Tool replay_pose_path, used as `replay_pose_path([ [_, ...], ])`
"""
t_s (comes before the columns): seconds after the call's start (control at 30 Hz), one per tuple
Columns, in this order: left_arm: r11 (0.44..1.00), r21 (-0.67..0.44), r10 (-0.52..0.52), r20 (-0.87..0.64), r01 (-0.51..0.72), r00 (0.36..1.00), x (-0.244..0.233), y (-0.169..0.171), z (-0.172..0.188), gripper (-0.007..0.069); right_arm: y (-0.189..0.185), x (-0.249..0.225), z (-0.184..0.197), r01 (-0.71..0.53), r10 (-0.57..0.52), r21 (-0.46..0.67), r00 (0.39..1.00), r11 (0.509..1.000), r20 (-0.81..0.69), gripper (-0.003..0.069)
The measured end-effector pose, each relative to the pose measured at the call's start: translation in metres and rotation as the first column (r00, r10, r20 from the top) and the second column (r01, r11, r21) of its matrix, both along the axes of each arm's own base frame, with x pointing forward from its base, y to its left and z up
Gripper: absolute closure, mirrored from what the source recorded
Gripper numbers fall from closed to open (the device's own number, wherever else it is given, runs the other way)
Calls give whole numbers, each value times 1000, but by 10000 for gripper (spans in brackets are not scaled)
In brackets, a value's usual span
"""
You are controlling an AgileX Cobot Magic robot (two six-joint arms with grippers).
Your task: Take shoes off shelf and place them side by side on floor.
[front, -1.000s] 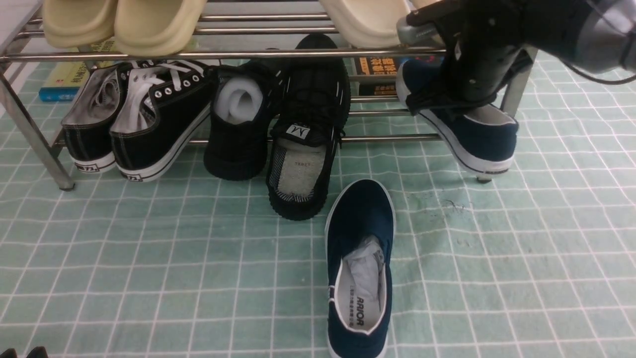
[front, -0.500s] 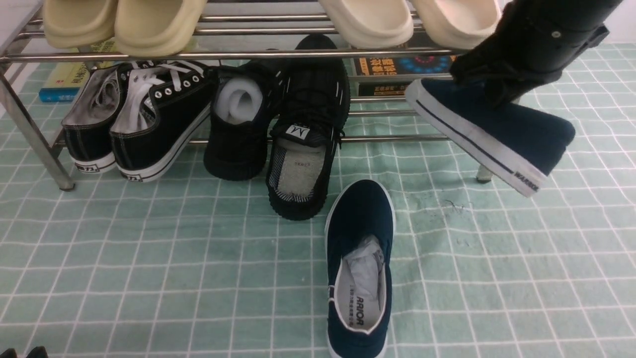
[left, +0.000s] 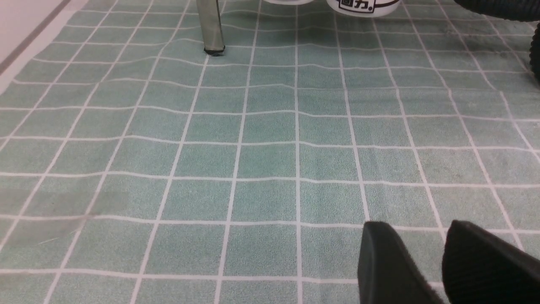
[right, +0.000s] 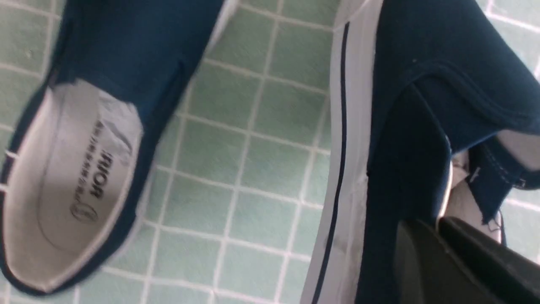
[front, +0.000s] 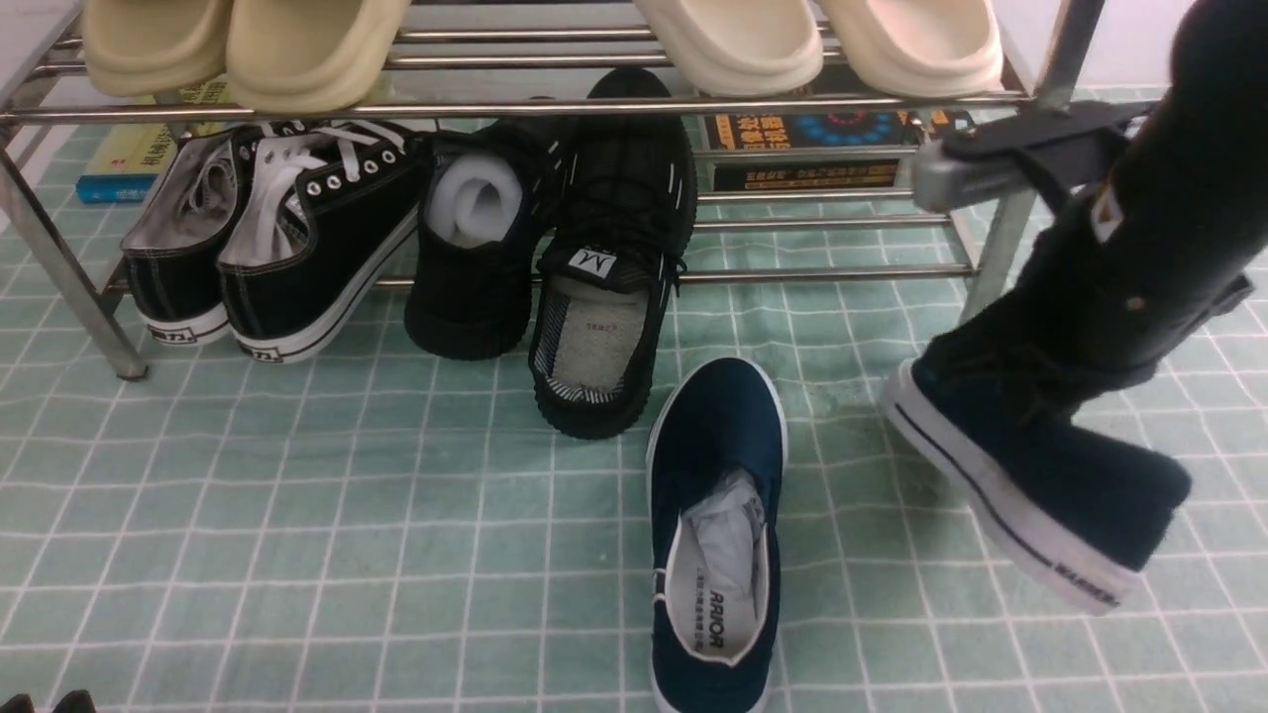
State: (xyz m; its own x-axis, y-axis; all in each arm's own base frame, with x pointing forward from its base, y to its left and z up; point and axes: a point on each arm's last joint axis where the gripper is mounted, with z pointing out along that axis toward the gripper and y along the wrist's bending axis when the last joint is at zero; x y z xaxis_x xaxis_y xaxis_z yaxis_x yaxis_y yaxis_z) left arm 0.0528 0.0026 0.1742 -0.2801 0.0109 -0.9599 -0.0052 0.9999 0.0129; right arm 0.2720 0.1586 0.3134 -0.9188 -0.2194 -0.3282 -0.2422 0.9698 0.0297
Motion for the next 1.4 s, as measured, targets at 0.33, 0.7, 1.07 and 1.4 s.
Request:
replay_pose_path([
  [0.33,1000,0,0,0,0,1000,0,0,0,384,60,-3,-35,18,4,-157,990,987,143,624],
  [0.7,1000,0,0,0,0,1000,0,0,0,384,58,-7,-32,121,-75,-222,976,968,202,624],
  [1.07,1000,0,0,0,0,1000,0,0,0,384,84,-1,-75,121,-111,-148,991,982,71,622],
  [1.4,1000,0,0,0,0,1000,0,0,0,384,95,-3,-82,151,-150,-31,989,988,9,617],
])
